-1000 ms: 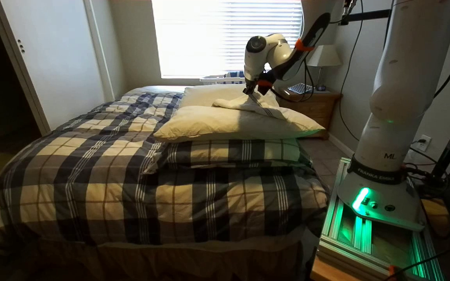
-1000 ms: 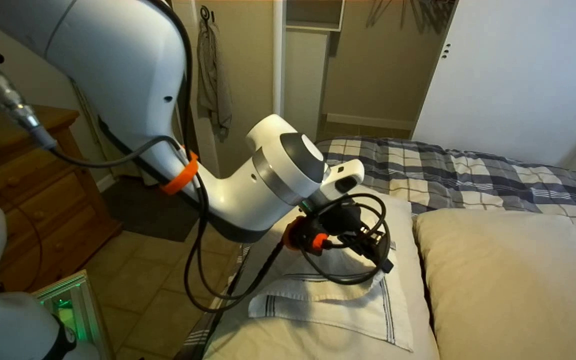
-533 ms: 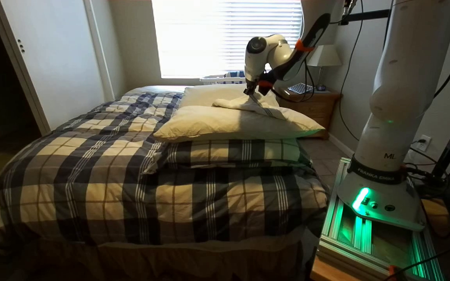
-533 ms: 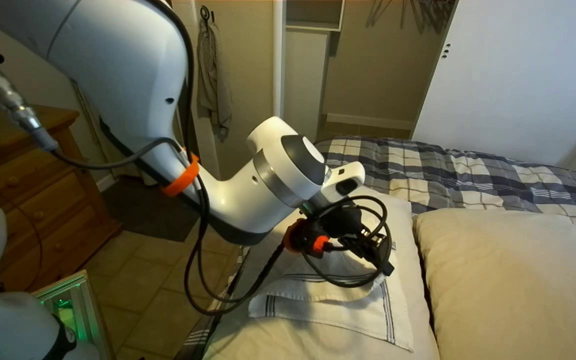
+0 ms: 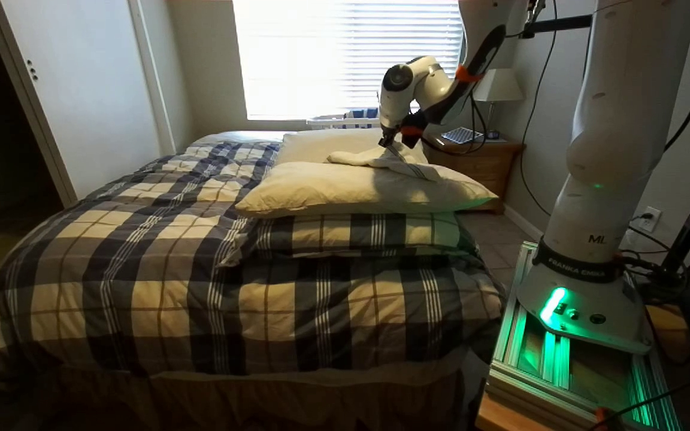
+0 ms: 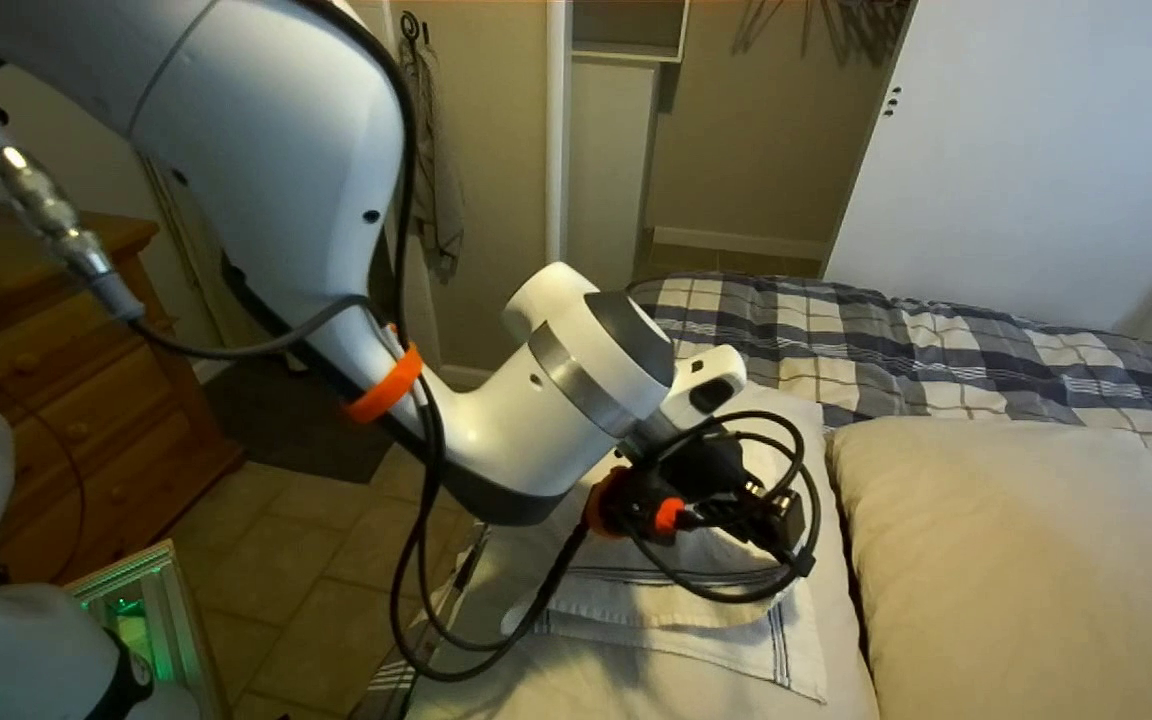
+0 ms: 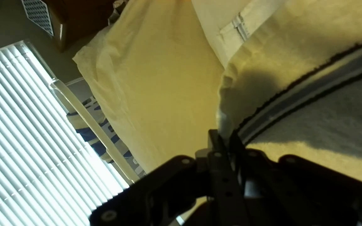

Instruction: Fold the towel into a triangle twice.

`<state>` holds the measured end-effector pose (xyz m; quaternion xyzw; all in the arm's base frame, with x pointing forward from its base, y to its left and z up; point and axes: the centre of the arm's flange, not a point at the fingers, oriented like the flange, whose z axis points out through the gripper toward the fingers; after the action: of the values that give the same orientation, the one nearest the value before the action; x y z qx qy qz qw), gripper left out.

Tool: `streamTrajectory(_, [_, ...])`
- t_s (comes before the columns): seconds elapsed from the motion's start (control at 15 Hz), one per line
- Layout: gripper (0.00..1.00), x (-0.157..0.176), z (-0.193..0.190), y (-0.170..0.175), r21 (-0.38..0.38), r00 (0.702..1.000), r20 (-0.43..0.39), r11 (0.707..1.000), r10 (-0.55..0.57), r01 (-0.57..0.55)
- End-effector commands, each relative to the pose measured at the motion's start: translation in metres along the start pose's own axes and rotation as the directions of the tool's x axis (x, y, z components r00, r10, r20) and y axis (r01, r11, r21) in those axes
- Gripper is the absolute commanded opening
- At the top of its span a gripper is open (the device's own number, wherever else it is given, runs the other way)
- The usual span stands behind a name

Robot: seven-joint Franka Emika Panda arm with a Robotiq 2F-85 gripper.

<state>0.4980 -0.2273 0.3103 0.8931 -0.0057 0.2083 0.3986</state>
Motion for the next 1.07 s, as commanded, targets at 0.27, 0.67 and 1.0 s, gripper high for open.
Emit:
streamTrajectory(0.27, [0.21,-0.011,0.032,-0.011,0.019,0.999,0.012,0.999,-0.036,0.036])
streamTrajectory(0.67, [0.66,-0.017,0.040,0.000,-0.015,0.999,0.039,1.000,-0.022,0.023])
streamTrajectory(1.0, [0.99,-0.011,0.019,0.018,0.041,0.993,0.087,0.996,0.077,-0.081])
